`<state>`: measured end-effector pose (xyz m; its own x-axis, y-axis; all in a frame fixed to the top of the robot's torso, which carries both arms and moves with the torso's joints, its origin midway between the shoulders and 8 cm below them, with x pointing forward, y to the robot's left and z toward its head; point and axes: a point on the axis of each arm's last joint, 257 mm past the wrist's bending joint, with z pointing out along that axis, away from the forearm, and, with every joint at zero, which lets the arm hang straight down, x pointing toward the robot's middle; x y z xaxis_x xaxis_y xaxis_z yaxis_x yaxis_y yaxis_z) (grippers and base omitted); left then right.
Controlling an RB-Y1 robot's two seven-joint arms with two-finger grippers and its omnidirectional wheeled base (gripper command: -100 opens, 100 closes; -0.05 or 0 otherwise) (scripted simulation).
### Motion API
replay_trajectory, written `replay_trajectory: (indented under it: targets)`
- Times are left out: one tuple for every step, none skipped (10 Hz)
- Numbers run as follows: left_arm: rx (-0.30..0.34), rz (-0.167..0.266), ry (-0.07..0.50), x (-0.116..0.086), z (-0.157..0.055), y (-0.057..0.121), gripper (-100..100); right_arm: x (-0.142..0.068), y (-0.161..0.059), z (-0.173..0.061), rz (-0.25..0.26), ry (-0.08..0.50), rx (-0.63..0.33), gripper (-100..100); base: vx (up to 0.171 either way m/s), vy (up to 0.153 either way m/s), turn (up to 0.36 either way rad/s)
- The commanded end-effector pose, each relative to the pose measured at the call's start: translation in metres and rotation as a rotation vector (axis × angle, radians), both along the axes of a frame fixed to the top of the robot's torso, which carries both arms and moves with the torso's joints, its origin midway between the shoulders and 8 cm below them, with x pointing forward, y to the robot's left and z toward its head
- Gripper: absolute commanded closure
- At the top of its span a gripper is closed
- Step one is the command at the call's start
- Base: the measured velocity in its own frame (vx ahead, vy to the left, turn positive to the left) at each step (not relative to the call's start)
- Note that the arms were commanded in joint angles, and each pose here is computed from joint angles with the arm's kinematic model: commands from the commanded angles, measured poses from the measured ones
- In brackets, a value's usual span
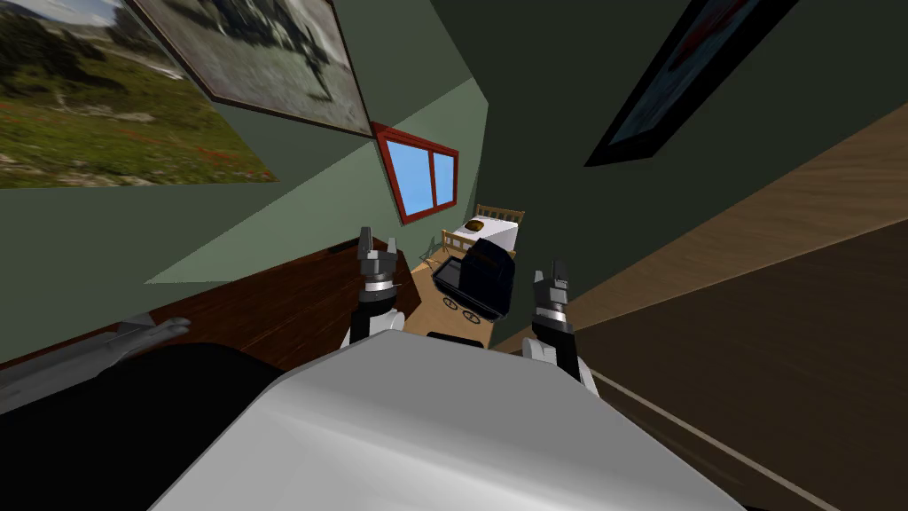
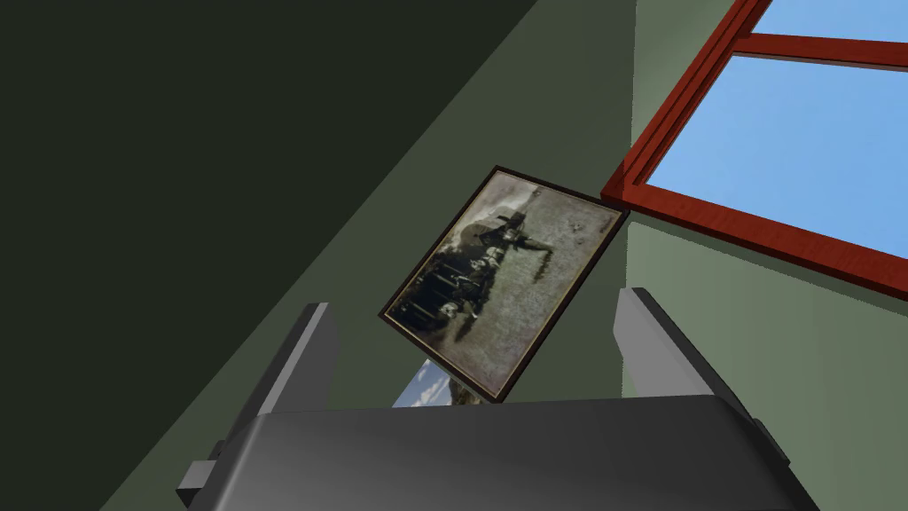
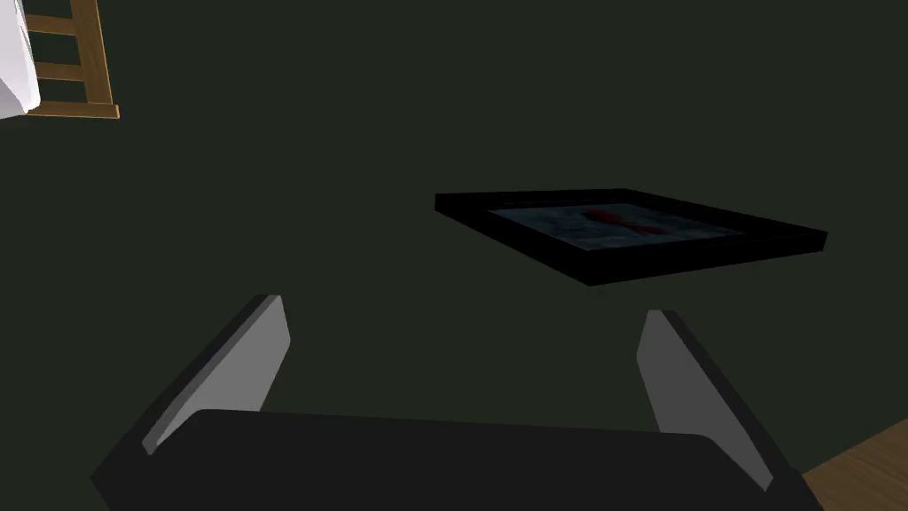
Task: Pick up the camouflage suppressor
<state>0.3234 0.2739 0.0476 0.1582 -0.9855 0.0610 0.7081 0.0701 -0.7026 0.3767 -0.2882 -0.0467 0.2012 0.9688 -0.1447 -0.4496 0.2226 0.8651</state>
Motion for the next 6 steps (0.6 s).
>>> replay_trajectory:
  targets:
    - [0.0,0.0,0.0,0.0,0.0,0.0,0,0.003,0.003,0.006,0.004,-0.001,-0.074,-100,-0.033,0.06,-0.023]
    - [0.0,0.0,0.0,0.0,0.0,0.0,0,0.004,0.004,0.01,0.006,-0.003,-0.117,-100,-0.041,0.114,-0.027]
    - [0.0,0.0,0.0,0.0,0.0,0.0,0,0.006,0.007,0.014,0.008,-0.006,-0.166,-100,-0.038,0.138,-0.016]
    - [0.0,0.0,0.0,0.0,0.0,0.0,0,0.007,0.01,0.017,0.01,-0.008,-0.22,-100,-0.063,0.154,-0.012]
    - [0.0,0.0,0.0,0.0,0.0,0.0,0,0.009,0.013,0.02,0.014,-0.011,-0.278,-100,-0.071,0.139,-0.008]
    - [0.0,0.0,0.0,0.0,0.0,0.0,0,0.011,0.017,0.022,0.017,-0.012,-0.334,-100,-0.072,0.157,0.013]
